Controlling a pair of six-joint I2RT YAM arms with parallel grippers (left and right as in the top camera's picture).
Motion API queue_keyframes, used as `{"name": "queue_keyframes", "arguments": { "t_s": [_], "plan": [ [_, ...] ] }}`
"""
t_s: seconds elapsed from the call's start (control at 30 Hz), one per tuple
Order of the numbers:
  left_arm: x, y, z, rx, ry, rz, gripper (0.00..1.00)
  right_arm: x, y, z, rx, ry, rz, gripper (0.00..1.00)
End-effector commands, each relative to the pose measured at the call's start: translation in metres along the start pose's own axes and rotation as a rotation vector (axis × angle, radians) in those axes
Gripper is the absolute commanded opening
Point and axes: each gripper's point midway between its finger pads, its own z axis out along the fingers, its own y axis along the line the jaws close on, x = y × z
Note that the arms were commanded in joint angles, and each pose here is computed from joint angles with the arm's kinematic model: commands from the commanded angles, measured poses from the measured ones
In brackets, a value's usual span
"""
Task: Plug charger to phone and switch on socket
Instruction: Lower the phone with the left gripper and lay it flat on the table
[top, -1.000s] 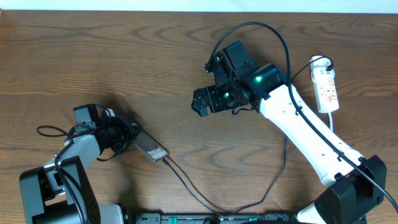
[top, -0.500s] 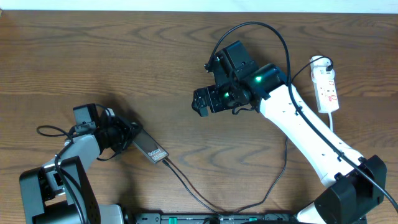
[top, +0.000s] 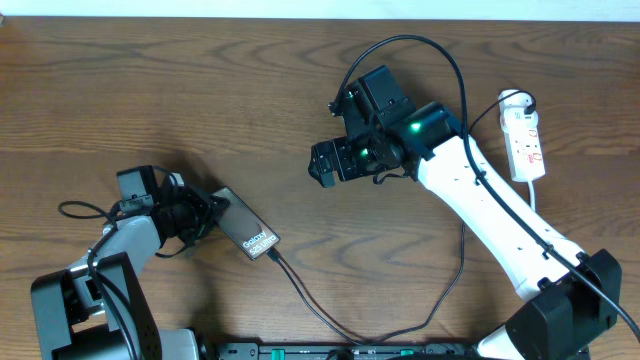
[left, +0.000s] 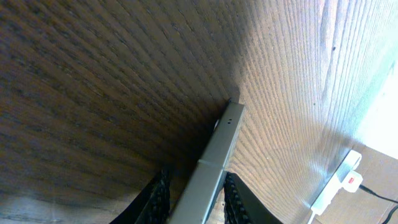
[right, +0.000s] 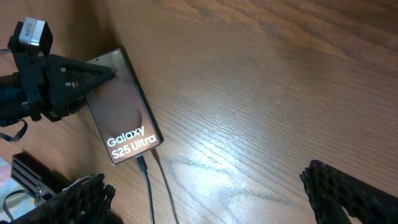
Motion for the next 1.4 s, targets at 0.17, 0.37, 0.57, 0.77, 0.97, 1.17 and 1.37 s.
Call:
{"name": "queue_keyframes", "arguments": {
  "t_s": [0.17,0.37,0.57,0.77,0.97,1.17,1.37],
  "plan": [
    [0.001,0.022,0.003,-0.091,-0.017,-0.03,0.31,-0.001,0.005,-0.007,-0.004,-0.017,-0.006,0.99],
    [0.002,0.023,0.003,-0.095,-0.012,-0.034,0.4,-0.001,0.005,-0.007,-0.003,-0.014,-0.006,0.99],
    [0.003,0.024,0.003,-0.097,-0.01,-0.036,0.41,-0.001,0.005,-0.007,-0.003,-0.013,-0.006,0.99],
    [0.003,0.024,0.003,-0.097,-0.01,-0.036,0.41,-0.001,0.005,-0.007,-0.003,-0.013,-0.006,0.99],
    [0.001,0.022,0.003,-0.092,-0.016,-0.026,0.46,0.0,0.005,-0.007,-0.001,-0.01,-0.012,0.99],
    [-0.016,0.001,-0.01,-0.035,-0.09,0.062,0.61,0.002,0.002,-0.007,0.013,-0.005,-0.016,0.99],
    [-0.013,-0.037,-0.052,0.025,-0.198,0.287,0.84,0.0,-0.005,-0.007,0.055,-0.017,-0.015,0.99]
  ]
}}
